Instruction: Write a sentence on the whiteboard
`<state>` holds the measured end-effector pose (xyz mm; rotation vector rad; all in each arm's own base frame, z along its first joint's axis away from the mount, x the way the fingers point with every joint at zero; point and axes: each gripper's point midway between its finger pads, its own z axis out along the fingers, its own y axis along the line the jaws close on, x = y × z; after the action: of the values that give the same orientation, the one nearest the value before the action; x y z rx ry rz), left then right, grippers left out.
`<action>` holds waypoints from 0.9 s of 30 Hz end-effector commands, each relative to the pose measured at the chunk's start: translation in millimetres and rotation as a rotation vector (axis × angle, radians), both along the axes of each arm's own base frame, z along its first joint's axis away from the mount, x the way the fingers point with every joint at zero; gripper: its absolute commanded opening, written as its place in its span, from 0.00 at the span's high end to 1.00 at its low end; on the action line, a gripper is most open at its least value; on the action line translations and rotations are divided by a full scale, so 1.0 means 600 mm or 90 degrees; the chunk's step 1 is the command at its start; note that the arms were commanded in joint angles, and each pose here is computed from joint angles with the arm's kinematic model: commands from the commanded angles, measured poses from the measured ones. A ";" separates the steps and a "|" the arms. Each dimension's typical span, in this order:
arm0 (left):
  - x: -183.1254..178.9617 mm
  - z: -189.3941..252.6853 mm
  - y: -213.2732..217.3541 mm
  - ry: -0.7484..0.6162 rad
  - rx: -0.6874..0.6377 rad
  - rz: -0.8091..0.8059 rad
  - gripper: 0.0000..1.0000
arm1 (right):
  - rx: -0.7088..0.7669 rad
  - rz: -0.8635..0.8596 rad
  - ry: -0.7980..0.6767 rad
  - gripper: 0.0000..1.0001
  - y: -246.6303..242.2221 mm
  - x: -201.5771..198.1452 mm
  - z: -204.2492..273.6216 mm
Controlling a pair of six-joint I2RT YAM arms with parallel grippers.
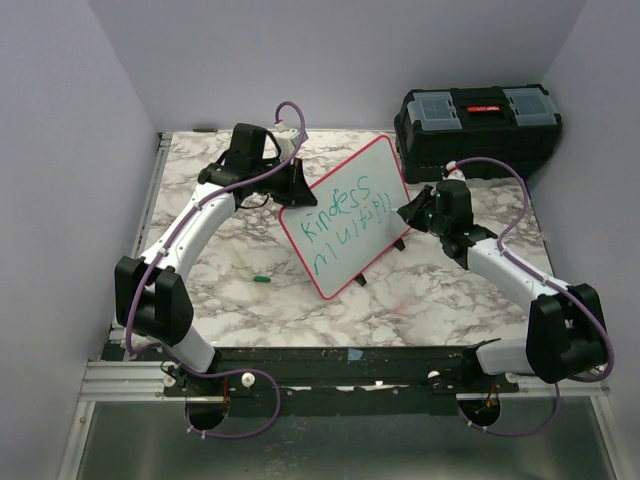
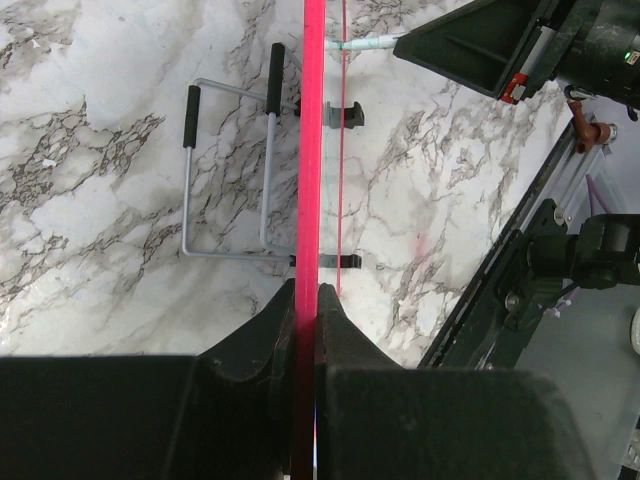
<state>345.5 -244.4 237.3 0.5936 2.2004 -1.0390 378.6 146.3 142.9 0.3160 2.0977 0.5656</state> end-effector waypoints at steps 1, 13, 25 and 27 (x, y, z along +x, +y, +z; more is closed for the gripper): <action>0.013 0.009 0.012 -0.064 0.030 0.009 1.00 | -0.006 0.001 -0.003 0.99 -0.004 -0.007 0.016; 0.013 0.010 0.012 -0.065 0.031 0.009 1.00 | -0.006 -0.007 -0.053 0.99 -0.004 0.014 0.095; 0.013 0.008 0.012 -0.063 0.032 0.008 1.00 | 0.019 0.023 -0.059 0.99 0.021 0.036 0.105; 0.013 0.009 0.012 -0.063 0.031 0.008 1.00 | 0.022 0.032 -0.057 0.99 0.025 0.036 0.102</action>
<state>345.5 -244.8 237.3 0.5988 2.1974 -1.0377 395.9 150.9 196.8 0.2879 2.0228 0.5812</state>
